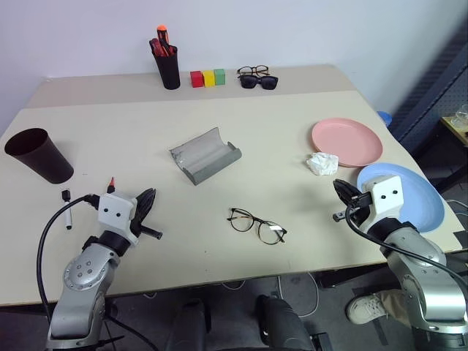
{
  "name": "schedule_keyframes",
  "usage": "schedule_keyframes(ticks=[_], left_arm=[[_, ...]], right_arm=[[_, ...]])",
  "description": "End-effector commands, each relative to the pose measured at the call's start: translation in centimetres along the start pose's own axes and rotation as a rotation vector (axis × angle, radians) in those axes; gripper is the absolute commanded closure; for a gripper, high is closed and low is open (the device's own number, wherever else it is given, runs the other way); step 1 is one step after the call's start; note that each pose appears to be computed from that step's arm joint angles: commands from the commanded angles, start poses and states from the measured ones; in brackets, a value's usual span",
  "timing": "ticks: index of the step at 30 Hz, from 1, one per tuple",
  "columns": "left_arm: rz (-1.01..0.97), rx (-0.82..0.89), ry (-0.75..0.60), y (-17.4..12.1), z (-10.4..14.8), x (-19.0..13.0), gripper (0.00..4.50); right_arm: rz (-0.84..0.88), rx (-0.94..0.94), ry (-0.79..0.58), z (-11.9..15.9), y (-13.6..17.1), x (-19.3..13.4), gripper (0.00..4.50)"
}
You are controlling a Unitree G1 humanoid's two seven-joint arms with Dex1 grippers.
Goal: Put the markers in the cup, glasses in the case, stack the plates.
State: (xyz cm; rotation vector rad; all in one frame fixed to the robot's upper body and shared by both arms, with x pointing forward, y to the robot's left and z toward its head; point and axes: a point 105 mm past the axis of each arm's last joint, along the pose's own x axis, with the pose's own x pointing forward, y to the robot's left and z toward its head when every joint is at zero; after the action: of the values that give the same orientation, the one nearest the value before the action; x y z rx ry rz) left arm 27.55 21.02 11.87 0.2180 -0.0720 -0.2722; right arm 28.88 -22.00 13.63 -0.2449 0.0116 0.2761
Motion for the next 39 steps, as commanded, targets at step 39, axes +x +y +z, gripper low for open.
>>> schedule_keyframes(ticks=[39], left_arm=[[0.228,-0.135,0.067,2.3,1.1,0.8,4.40]], right_arm=[[0.168,-0.028,-0.113,3.2,2.3,1.2,4.50]])
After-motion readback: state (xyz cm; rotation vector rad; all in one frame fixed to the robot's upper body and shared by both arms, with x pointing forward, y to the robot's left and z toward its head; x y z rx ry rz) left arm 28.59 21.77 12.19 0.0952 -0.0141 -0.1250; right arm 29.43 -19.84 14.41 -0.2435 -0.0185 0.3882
